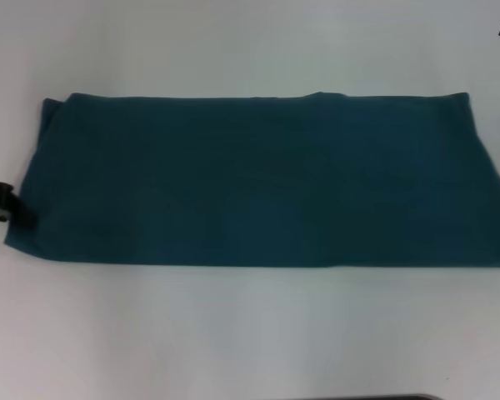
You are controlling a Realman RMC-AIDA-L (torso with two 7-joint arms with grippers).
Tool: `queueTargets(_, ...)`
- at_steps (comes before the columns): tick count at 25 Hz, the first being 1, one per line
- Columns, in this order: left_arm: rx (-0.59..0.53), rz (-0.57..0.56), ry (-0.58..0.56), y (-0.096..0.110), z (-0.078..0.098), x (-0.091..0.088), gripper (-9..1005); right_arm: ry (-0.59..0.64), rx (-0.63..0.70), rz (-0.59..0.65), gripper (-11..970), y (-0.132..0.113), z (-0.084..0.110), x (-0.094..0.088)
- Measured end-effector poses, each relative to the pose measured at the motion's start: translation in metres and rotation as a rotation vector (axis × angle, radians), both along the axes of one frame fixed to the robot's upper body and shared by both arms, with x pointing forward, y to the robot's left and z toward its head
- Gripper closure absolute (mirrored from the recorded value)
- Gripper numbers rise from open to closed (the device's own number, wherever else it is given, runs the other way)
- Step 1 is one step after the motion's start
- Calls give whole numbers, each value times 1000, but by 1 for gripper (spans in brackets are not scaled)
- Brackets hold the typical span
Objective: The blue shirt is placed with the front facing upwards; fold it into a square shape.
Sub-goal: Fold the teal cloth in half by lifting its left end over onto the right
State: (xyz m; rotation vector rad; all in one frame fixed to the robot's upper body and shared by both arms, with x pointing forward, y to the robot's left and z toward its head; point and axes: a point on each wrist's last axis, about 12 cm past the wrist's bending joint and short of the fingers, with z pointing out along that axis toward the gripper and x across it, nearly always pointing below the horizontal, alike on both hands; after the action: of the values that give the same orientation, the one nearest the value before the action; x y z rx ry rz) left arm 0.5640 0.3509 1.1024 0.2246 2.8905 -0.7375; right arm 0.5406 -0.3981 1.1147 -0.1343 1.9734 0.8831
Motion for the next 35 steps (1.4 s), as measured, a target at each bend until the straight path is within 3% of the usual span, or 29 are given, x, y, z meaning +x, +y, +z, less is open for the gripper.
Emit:
queueTargets(7, 21, 45, -7, 28, 4, -8, 988, -4, 8, 7, 30, 9, -1, 5)
queueTargets(16, 13, 51, -17, 39, 6, -14, 988, -12, 5, 8, 29, 16, -3, 9)
queueTargets(24, -136, -19, -66, 26, 13, -17, 988, -16, 6, 10, 29, 19, -3, 11)
queueTargets(25, -194, -37, -95, 20, 16, -17, 988, -16, 6, 10, 29, 19, -3, 12)
queueTargets(35, -401, -131, -205, -7, 31, -16, 988, -16, 5, 11, 29, 20, -3, 13)
